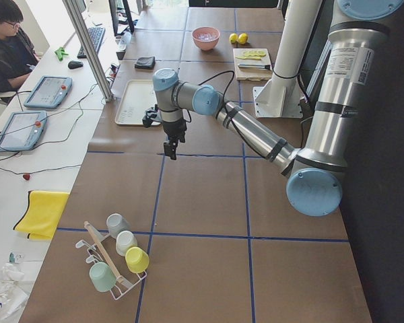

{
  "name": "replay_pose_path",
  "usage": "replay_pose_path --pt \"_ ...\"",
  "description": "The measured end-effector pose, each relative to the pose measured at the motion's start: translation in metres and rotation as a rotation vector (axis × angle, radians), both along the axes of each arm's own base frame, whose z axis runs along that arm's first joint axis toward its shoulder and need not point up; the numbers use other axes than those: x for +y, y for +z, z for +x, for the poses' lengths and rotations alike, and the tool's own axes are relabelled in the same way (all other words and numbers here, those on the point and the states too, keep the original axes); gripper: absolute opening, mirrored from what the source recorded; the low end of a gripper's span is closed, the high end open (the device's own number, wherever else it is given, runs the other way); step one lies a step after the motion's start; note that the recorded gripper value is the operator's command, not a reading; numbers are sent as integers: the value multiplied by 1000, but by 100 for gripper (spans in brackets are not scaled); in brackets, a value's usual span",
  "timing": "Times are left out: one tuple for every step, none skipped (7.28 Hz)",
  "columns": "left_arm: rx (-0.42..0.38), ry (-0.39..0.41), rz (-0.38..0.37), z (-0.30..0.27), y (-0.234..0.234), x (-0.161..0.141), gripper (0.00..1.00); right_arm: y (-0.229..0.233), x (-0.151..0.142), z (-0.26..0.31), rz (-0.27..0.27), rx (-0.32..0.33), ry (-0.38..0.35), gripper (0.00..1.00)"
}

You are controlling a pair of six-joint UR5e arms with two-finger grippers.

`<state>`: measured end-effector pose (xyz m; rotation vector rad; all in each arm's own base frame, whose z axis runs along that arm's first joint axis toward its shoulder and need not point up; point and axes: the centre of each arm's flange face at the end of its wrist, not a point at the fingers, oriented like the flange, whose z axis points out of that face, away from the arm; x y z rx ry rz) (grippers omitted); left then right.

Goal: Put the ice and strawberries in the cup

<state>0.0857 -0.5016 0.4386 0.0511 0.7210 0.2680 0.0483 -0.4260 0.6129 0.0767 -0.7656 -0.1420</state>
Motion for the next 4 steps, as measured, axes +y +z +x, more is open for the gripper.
replay_pose_path --pt "1 0 -21 -27 30 6 100 0 0 0 0 0 0 100" --pt "-3 -4 -44 -52 60 12 100 0 0 0 -1 0 1 100" --pt "-6 -6 -64 -73 86 20 100 0 0 0 0 0 1 100" --pt "-7 -6 -79 -91 109 28 100 -1 0 0 1 0 1 100"
